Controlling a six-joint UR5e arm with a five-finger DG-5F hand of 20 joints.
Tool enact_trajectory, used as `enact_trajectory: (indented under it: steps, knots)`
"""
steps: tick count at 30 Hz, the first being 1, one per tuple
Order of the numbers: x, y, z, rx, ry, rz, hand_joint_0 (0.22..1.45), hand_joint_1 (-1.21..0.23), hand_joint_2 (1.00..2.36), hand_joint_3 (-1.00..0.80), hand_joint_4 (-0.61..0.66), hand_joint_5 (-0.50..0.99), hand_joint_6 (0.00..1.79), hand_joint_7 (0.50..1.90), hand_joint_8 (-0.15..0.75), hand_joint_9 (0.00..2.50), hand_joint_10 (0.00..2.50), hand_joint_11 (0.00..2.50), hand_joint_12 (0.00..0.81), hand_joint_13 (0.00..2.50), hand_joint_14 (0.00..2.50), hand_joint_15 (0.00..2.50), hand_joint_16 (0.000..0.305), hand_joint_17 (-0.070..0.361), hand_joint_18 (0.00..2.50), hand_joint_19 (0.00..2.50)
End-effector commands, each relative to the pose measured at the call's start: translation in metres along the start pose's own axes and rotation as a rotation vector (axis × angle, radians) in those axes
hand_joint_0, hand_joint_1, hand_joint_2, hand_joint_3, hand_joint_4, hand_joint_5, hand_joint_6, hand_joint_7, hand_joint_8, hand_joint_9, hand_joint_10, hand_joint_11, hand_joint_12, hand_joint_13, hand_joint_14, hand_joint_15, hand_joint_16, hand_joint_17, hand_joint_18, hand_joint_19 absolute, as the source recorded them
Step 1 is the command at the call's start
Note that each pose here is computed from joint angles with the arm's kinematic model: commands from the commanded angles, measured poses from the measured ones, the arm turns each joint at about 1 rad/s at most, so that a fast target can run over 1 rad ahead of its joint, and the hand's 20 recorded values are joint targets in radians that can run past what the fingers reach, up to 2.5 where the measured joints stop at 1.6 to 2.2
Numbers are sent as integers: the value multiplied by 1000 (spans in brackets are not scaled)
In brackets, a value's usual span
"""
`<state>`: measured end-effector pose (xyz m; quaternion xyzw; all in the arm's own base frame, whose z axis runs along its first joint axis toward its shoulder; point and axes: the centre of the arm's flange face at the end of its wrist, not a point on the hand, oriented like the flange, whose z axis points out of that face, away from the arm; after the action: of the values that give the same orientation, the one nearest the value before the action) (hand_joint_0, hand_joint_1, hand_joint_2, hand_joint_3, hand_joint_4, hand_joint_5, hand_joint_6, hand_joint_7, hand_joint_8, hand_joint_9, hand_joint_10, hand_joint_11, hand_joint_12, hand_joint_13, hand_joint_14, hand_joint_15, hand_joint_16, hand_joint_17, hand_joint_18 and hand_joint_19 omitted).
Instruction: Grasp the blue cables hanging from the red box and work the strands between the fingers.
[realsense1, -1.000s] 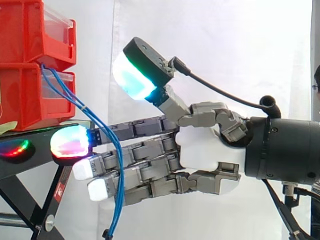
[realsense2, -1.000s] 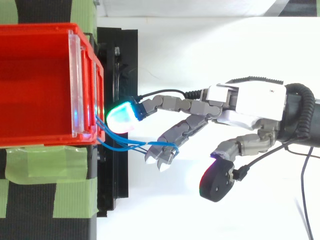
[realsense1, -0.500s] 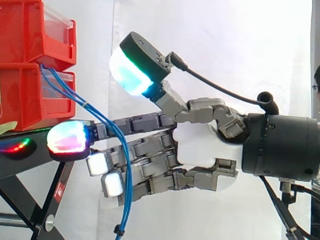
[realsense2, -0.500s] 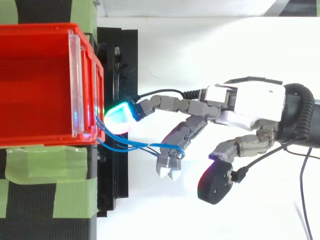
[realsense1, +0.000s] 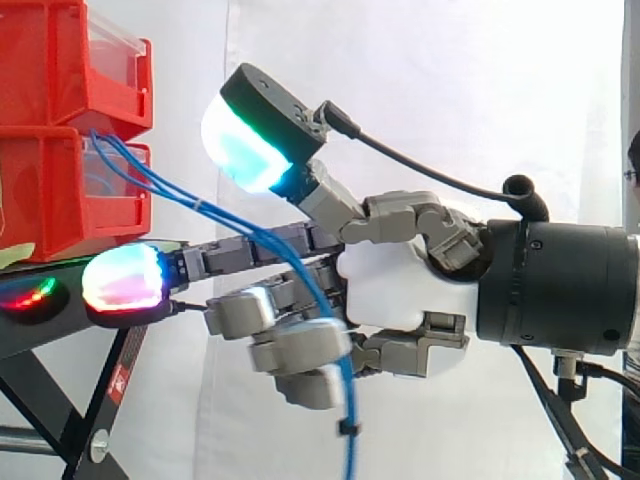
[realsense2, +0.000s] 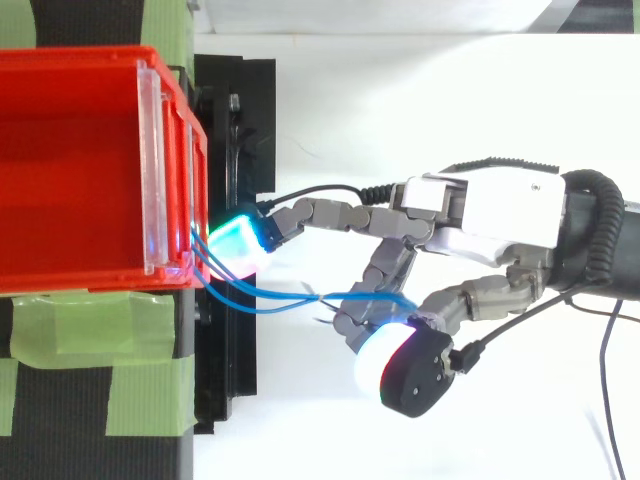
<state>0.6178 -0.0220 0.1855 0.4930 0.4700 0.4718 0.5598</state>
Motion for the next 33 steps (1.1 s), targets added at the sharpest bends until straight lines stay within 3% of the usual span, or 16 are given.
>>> enact_trajectory:
  steps: [1, 2, 3, 7, 9, 12, 13, 16, 21, 26, 33]
  knots:
    - [0, 0, -1, 15, 5, 2, 702, -602, 1000, -1000, 253, -118, 6, 671, 339, 1140, 255, 1491, 398, 1306, 575, 1445, 57, 128, 1389, 1443]
    - [0, -1, -1, 24, 7, 0, 703, -603, 1000, -1000, 256, -116, 7, 670, 327, 1111, 509, 1445, 390, 1293, 776, 1412, 56, 126, 1418, 1501]
    - [0, 0, -1, 27, 8, 1, 705, -604, 1000, -1000, 259, -110, 7, 675, 324, 1102, 644, 1429, 388, 1287, 798, 1422, 56, 125, 1423, 1522]
    - [0, -2, -2, 33, 8, -1, 707, -607, 1000, -1000, 264, -99, 7, 682, 314, 1032, 1301, 1340, 392, 1239, 1349, 1282, 54, 121, 1458, 1630]
    - [0, -1, -2, 31, 8, -1, 709, -608, 1000, -1000, 264, -87, 7, 691, 311, 950, 1999, 1232, 396, 1167, 1814, 1199, 54, 121, 1518, 1738]
    - [0, -1, -2, 31, 8, -1, 710, -608, 1000, -1000, 269, -74, 8, 703, 315, 903, 2500, 1287, 404, 1077, 2390, 1157, 54, 120, 1511, 1765]
    - [0, -1, -2, 33, 8, -1, 710, -609, 1000, -1000, 269, -72, 8, 705, 317, 879, 2500, 1295, 406, 1057, 2500, 1164, 53, 120, 1502, 1734]
    - [0, -1, -2, 31, 8, -1, 710, -609, 1000, -1000, 287, -33, 9, 730, 325, 845, 2500, 1401, 423, 1053, 2500, 1151, 57, 128, 1479, 1536]
    - [0, 0, -1, 28, 8, 2, 699, -606, 1000, -1000, 329, 72, 12, 827, 347, 939, 2500, 1787, 462, 1208, 2500, 1277, 68, 153, 1478, 1135]
    - [0, 1, 0, 27, 8, 2, 689, -609, 1000, -1000, 351, 114, 13, 951, 375, 958, 2500, 2020, 495, 1271, 2500, 1400, 71, 160, 1494, 1030]
    - [0, 3, 1, 24, 7, 5, 693, -641, 1000, -1000, 313, 118, 12, 1069, 367, 953, 2500, 2009, 500, 1285, 2500, 1395, 71, 159, 1483, 1015]
